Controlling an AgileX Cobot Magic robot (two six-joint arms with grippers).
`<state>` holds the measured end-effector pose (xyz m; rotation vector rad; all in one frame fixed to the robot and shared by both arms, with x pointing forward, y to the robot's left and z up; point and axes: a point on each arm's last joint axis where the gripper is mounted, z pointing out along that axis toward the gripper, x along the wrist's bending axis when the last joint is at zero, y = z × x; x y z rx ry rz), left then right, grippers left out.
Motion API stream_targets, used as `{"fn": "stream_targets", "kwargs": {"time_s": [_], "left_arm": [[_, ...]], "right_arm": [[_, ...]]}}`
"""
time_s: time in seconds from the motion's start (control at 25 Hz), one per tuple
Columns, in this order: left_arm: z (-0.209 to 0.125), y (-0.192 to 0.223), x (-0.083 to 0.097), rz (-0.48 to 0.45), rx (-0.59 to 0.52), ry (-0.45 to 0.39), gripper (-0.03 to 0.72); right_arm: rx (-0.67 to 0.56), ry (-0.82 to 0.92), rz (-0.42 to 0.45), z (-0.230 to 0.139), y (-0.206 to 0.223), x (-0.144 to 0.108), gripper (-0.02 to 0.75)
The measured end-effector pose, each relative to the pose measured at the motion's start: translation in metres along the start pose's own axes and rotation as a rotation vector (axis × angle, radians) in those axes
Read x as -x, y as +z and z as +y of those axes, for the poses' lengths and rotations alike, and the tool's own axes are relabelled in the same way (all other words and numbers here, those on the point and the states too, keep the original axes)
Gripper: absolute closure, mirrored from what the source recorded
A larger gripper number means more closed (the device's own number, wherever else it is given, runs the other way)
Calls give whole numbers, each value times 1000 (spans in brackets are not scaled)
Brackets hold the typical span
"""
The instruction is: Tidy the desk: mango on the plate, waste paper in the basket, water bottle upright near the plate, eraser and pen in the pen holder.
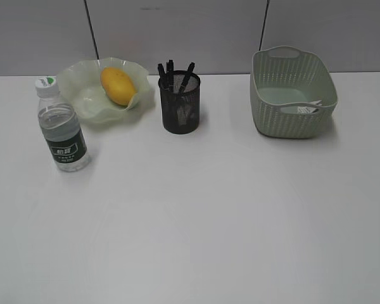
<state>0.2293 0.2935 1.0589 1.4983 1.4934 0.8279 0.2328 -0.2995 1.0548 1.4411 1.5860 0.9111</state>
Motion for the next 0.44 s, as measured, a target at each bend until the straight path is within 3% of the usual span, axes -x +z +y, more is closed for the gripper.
{"fn": "stream_targets", "kwargs": {"time_s": [0.44], "left_arm": [[0,0,0,0,0,0,245]], "right_arm": [[1,0,0,0,0,0,277]]}}
